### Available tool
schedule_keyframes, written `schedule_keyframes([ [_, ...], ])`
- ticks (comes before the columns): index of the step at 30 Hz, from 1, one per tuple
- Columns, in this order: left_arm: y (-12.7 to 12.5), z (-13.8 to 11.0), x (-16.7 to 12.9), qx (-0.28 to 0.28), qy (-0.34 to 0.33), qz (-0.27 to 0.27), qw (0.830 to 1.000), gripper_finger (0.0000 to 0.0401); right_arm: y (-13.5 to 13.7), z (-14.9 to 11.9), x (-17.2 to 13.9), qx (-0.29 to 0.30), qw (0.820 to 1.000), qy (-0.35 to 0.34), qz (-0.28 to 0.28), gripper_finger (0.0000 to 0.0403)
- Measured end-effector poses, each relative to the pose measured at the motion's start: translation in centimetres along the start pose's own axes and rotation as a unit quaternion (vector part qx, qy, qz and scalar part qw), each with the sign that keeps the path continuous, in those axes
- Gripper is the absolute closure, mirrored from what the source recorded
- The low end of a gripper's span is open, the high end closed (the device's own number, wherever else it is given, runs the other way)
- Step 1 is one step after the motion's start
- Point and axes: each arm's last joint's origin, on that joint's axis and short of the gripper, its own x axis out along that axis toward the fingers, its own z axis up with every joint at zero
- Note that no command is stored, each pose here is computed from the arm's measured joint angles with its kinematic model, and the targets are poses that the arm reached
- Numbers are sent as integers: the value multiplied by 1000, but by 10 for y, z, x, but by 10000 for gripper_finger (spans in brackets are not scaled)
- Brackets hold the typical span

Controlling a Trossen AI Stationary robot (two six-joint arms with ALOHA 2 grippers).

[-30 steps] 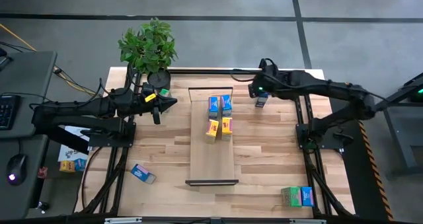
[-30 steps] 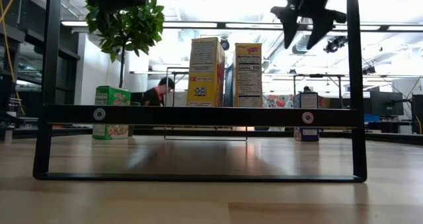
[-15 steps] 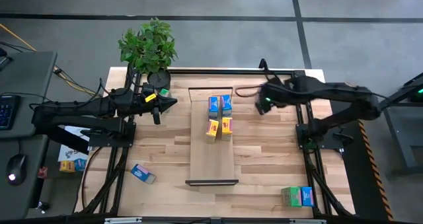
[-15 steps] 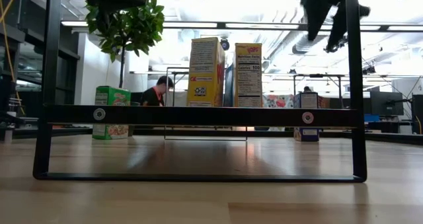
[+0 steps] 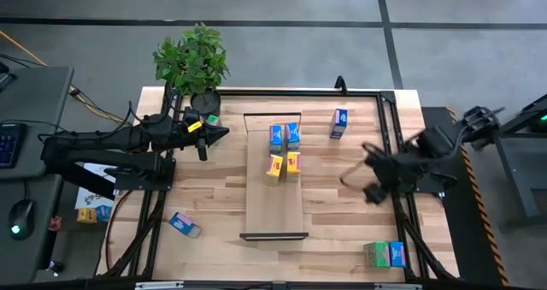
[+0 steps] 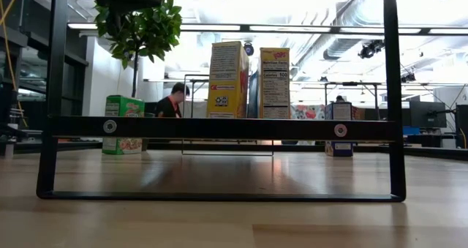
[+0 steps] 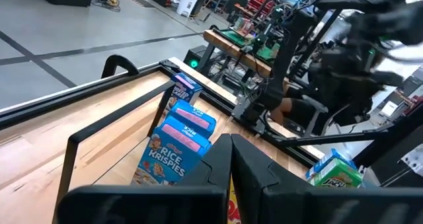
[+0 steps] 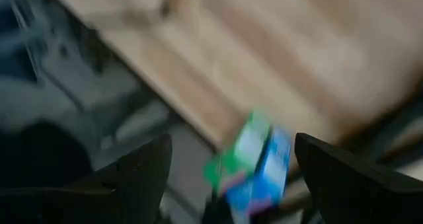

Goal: Stack cereal on shelf
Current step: Put the light blue cereal box on the shelf aligned with the other light blue cereal boxes

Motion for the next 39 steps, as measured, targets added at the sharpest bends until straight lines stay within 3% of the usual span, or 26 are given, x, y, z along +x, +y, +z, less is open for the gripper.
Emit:
schedule_keyframes([
  [6, 0, 0, 0, 0, -1, 2, 1000, 401, 16, -52, 20, -33, 994, 104, -16, 91],
  [11, 0, 0, 0, -1, -5, 8, 1000, 401, 22, -84, 43, -84, 983, 149, -65, 91],
  [17, 0, 0, 0, -2, -5, 8, 1000, 401, 29, -106, 75, -148, 968, 162, -121, 91],
  [28, 0, 0, 0, -1, -5, 8, 1000, 401, 32, -129, 120, -283, 925, 176, -181, 96],
  [34, 0, 0, 0, -1, -5, 8, 1000, 401, 32, -134, 135, -330, 905, 182, -197, 141],
  [39, 0, 0, 0, -1, -5, 8, 1000, 401, 33, -135, 138, -343, 900, 186, -195, 239],
])
